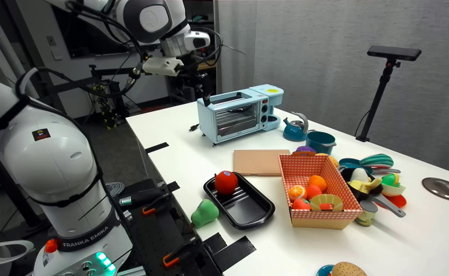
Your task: Put the orange plush toy in the box
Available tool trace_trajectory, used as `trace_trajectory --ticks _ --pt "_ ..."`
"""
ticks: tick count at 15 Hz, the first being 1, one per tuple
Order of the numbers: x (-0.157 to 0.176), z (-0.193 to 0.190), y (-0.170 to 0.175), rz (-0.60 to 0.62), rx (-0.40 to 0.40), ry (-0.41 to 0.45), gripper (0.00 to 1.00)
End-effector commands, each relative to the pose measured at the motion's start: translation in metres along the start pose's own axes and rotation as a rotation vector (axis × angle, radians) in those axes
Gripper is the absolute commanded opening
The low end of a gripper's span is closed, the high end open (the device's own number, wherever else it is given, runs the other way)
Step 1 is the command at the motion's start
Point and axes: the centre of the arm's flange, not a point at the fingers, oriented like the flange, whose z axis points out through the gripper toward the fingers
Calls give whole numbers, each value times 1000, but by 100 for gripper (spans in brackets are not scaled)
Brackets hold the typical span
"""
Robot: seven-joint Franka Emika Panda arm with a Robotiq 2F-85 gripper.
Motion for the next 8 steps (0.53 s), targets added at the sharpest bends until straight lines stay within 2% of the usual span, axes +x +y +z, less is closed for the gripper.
trace_trajectory --ticks 1,8 --pt "0 0 0 0 0 0 100" --pt "0 2 0 -1 1 -5 100"
